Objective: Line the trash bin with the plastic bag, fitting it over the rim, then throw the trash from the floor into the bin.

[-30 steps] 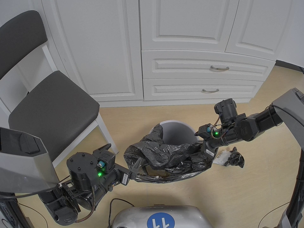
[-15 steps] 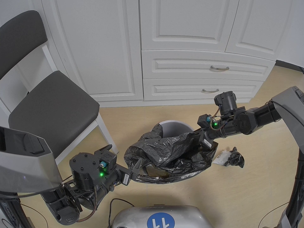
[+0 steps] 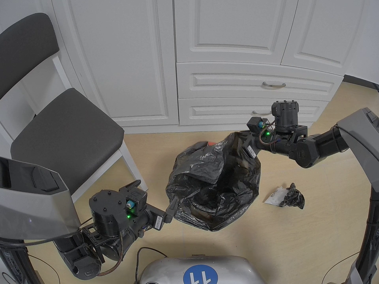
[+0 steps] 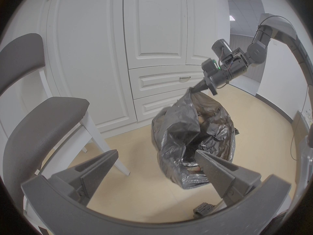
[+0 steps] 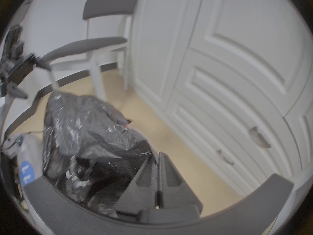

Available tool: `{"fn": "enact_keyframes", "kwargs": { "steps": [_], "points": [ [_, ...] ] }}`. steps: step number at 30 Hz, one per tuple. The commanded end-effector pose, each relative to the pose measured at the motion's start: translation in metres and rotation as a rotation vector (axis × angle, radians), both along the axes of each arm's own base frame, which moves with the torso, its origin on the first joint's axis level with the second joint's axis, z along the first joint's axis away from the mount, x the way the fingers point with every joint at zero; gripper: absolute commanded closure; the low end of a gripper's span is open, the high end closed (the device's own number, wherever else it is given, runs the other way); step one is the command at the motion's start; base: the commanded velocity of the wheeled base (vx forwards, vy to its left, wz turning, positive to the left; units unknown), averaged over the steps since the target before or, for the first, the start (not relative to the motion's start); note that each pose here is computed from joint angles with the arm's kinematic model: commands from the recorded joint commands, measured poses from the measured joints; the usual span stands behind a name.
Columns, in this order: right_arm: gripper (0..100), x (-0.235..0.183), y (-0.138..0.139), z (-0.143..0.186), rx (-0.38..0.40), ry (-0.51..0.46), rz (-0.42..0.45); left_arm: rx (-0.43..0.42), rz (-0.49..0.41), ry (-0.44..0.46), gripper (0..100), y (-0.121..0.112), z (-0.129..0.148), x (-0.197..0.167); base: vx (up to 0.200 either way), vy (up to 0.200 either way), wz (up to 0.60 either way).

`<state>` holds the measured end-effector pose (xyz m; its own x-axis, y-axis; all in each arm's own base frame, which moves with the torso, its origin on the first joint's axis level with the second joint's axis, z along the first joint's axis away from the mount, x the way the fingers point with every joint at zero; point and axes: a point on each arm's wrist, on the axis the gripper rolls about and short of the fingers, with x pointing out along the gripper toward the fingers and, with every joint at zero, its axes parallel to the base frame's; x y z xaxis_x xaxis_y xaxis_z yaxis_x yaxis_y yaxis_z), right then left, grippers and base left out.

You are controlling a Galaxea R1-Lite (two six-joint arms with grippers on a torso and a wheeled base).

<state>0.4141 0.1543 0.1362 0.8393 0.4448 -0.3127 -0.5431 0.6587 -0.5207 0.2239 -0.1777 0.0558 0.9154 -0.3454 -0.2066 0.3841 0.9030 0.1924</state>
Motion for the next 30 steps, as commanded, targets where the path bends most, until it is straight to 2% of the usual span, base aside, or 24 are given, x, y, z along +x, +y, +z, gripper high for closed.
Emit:
{"fn": "enact_keyframes", "kwargs": {
  "steps": [1, 3, 8, 15, 16, 17, 21, 24, 25, 26, 28, 30],
  "points": [
    [100, 0.005, 0.024, -0.041, 0.150, -0.086, -0.183, 0.012, 0.003, 0.013, 0, -0.003, -0.007, 0.003, 0.000, 0.000, 0.00],
    [100, 0.010, 0.025, -0.051, 0.166, -0.119, -0.219, 0.012, 0.003, 0.013, 0, -0.003, -0.007, 0.003, 0.000, 0.000, 0.00],
    [100, 0.008, 0.025, -0.067, 0.157, -0.099, -0.225, 0.013, 0.002, 0.014, 0, -0.003, -0.007, 0.003, 0.000, 0.000, 0.00],
    [100, 0.003, 0.028, -0.060, 0.183, -0.096, -0.212, 0.014, 0.002, 0.016, 0, -0.003, -0.008, 0.003, 0.000, 0.000, 0.00],
    [0, -0.004, 0.031, -0.048, 0.198, -0.107, -0.198, 0.012, 0.005, 0.013, 0, -0.003, -0.008, 0.004, 0.000, 0.000, 0.00],
    [0, -0.004, 0.031, -0.048, 0.198, -0.107, -0.198, 0.012, 0.005, 0.013, 0, -0.003, -0.008, 0.004, 0.000, 0.000, 0.00],
    [0, -0.025, 0.028, -0.013, 0.202, -0.114, -0.184, 0.011, 0.006, 0.013, 0, -0.007, -0.011, 0.008, 0.000, 0.000, 0.00],
    [0, -0.040, 0.021, 0.004, 0.176, -0.074, -0.186, 0.007, 0.007, 0.015, 0, -0.010, -0.014, 0.012, 0.000, 0.000, 0.00],
    [0, -0.058, 0.011, 0.019, 0.150, -0.022, -0.192, -0.027, 0.016, 0.022, 0, -0.015, -0.018, 0.018, 0.000, 0.000, 0.00],
    [0, -0.062, 0.010, 0.022, 0.147, -0.011, -0.194, -0.040, 0.019, 0.024, 0, -0.017, -0.019, 0.019, 0.000, 0.000, 0.00],
    [0, -0.079, 0.001, 0.028, 0.173, 0.064, -0.219, -0.094, 0.036, 0.037, 0, -0.027, -0.028, 0.031, 0.000, 0.000, 0.00],
    [0, -0.081, 0.000, 0.028, 0.187, 0.076, -0.229, -0.097, 0.041, 0.043, 0, -0.028, -0.031, 0.033, 0.000, 0.000, 0.00]
  ]
}}
